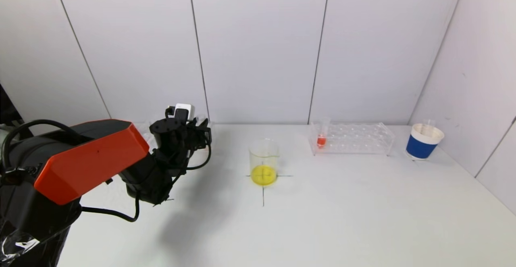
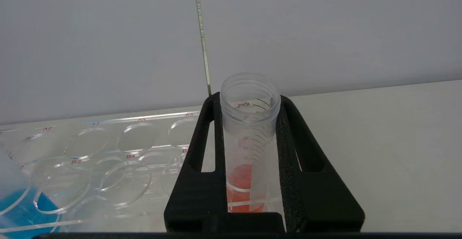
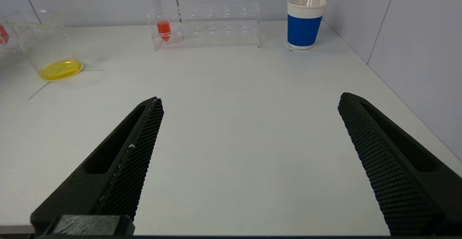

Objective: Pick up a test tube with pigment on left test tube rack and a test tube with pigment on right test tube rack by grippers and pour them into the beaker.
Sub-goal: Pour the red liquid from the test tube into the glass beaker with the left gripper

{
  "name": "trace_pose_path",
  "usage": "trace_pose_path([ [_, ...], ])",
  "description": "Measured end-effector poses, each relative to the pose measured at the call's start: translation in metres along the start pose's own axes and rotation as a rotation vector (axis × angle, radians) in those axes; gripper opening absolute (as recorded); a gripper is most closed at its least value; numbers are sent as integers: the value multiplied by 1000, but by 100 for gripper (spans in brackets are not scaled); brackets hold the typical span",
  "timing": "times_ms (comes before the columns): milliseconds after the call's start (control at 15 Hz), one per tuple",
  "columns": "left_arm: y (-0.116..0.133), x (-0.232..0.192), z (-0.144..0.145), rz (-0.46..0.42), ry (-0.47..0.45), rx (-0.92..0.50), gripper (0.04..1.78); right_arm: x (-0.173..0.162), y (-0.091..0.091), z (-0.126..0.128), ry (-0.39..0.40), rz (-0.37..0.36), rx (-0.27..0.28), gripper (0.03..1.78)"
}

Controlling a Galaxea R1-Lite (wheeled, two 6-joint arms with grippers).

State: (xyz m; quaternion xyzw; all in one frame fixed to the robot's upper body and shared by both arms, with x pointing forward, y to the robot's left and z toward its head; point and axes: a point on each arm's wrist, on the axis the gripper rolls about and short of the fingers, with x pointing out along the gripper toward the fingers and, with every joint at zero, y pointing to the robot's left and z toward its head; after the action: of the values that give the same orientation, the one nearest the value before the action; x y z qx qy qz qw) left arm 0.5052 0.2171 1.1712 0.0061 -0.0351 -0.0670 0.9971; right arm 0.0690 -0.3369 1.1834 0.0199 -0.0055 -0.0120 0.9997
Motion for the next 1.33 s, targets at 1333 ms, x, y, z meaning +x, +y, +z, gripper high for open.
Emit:
trace_pose_path([
  [1333,-9,10,137,-27,-52,-9,43,0,0,0,0,-1,0,176],
])
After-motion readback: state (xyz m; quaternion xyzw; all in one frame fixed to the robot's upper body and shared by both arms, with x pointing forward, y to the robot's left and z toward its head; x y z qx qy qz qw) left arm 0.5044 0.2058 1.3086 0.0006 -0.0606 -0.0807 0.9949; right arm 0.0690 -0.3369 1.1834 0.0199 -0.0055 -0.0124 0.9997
